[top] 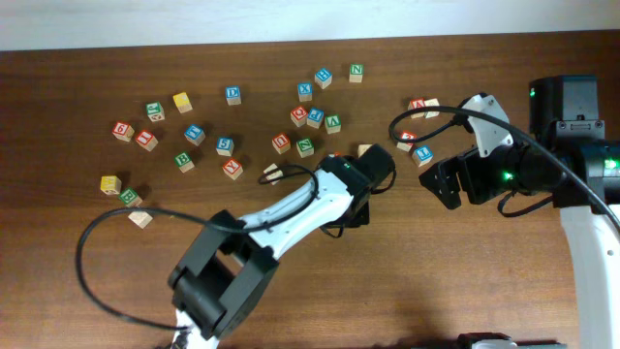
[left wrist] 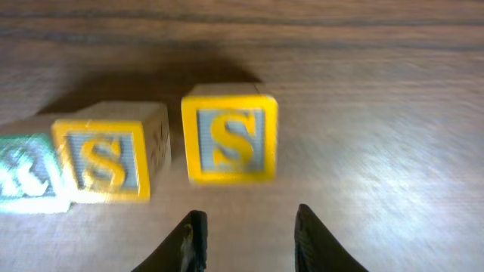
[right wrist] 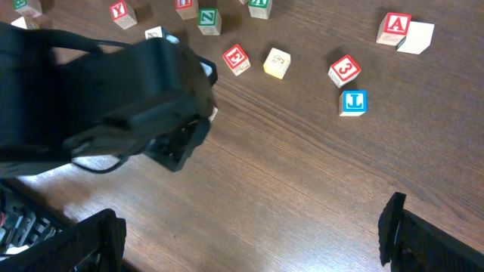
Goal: Spell out RSS
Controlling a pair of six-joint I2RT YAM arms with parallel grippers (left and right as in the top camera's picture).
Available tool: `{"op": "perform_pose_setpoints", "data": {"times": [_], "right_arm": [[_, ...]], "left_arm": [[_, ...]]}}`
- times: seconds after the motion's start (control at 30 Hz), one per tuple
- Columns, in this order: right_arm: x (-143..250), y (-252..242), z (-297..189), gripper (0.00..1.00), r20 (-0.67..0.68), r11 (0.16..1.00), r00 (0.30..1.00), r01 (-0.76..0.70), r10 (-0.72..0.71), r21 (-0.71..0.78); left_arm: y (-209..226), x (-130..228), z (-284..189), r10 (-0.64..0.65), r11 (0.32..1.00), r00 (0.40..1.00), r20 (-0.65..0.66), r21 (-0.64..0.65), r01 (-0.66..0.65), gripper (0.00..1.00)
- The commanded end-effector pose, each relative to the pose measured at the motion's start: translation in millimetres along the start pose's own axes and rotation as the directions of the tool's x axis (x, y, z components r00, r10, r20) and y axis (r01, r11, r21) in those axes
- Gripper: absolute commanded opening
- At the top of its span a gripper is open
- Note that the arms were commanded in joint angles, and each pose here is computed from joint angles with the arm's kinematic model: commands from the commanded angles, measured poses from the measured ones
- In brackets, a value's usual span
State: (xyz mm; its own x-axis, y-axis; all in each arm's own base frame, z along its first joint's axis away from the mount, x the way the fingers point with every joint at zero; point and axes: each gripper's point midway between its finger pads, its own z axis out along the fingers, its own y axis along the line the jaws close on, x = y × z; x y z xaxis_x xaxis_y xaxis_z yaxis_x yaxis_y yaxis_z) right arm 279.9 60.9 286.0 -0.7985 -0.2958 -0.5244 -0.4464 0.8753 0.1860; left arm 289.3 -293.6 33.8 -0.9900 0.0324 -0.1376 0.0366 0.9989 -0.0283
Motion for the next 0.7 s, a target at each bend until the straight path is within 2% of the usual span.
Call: {"op": "perform_pose_setpoints", "data": {"times": [0.0, 0.1, 0.2, 0.3, 0.4, 0.5, 0.67], "right_arm": [[-2.2, 1.1, -1.9, 0.98, 0.013, 1.0, 1.0, 0.012, -0.012, -0.006], [-2.1, 1.2, -1.9, 0.98, 0.013, 1.0, 1.0, 0.012, -0.012, -0.006], [-2.2, 1.1, -1.9, 0.98, 0.013, 1.0, 1.0, 0.012, -0.012, -0.006], [-2.2, 1.1, -1.9, 0.98, 0.013, 1.0, 1.0, 0.012, -0.012, -0.006], [-8.5, -1.1, -2.1, 0.98, 0.038, 1.0, 0.999, 0.023, -0.023, 0.004], [-10.8, -1.7, -2.2, 0.98, 0.047, 1.0, 0.999, 0.027, -0.027, 0.006], [-19.2, 21.9, -4.0, 0.98, 0.088, 0.989, 0.994, -0.046, 0.059, -0.139]], "left_arm": [[4.2, -12.4, -65.6, -0.007, 0.999, 0.993, 0.122, 0.044, 0.001, 0.01], [25.2, -18.0, -101.7, -0.034, 0.999, 0.983, 0.183, 0.038, 0.027, 0.0], [67.7, -38.6, -127.0, -0.034, 0.999, 0.973, 0.228, 0.015, 0.031, 0.0], [104.6, -56.6, -130.1, -0.02, 0.998, 0.982, 0.19, 0.06, 0.008, 0.0], [132.1, -58.5, -116.5, -0.043, 0.998, 0.988, 0.147, 0.051, 0.035, 0.0], [147.3, -45.7, -81.3, -0.039, 0.995, 0.995, 0.089, 0.093, 0.03, 0.0], [136.2, -31.3, -35.5, -0.042, 0.979, 0.996, 0.083, 0.203, 0.024, 0.0]]}}
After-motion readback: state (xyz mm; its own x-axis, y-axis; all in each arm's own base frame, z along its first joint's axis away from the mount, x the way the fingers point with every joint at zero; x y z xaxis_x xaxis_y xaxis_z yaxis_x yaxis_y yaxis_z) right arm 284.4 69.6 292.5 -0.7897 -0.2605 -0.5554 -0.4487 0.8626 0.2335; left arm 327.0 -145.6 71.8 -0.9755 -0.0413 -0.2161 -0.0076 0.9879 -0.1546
